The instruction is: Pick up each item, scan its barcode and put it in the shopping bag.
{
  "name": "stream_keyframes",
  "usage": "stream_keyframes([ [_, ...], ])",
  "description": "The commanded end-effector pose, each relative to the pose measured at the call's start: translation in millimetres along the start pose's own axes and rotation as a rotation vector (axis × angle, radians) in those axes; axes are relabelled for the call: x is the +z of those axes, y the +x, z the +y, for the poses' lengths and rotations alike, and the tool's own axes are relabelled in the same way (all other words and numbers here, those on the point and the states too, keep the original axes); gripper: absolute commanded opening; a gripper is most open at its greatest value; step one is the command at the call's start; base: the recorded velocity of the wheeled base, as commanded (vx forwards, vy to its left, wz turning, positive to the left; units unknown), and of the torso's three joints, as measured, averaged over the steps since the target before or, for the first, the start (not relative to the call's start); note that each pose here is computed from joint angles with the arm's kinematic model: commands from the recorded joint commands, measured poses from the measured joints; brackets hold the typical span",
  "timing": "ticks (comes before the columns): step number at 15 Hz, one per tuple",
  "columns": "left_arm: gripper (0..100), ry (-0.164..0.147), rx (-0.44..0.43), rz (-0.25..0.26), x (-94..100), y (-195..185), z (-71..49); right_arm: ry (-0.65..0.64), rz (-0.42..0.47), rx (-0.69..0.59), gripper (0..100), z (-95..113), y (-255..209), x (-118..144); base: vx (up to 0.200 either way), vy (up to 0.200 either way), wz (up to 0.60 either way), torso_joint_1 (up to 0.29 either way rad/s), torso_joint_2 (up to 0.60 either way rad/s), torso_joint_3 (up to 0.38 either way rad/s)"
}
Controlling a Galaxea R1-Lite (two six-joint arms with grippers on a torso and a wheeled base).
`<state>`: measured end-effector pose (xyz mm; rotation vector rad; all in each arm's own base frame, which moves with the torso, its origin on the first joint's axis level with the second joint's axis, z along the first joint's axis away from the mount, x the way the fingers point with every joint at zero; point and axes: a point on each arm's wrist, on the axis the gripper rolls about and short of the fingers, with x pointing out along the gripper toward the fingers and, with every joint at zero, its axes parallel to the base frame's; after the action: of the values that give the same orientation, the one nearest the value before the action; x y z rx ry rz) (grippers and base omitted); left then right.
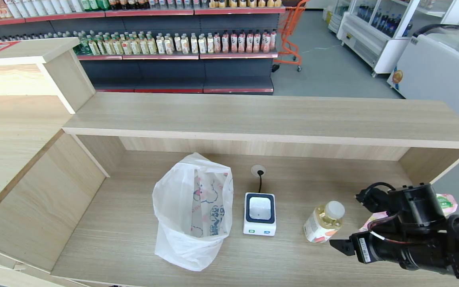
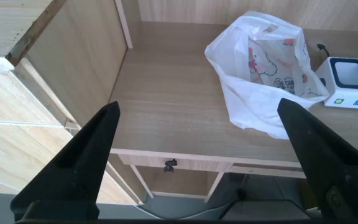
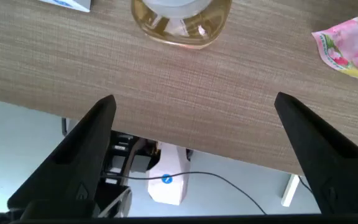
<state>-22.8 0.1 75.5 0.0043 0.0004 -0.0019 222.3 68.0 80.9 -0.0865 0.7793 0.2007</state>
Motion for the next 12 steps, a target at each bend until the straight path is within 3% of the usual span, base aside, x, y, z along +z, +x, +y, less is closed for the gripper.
stream_keyframes([
  [1, 100, 0.000, 0.000, 0.000, 0.0, 0, 0.0, -0.010, 0.038, -0.023, 100, 4, 29, -10, 0.000, 0.000, 0.00, 0.000, 0.00, 0.000],
  [4, 100, 0.000, 0.000, 0.000, 0.0, 0, 0.0, -0.020, 0.015, -0.049, 100, 9, 45, -12, 0.000, 0.000, 0.00, 0.000, 0.00, 0.000],
  [12, 100, 0.000, 0.000, 0.000, 0.0, 0, 0.0, -0.043, -0.182, -0.065, 100, 34, 102, -19, 0.000, 0.000, 0.00, 0.000, 0.00, 0.000],
])
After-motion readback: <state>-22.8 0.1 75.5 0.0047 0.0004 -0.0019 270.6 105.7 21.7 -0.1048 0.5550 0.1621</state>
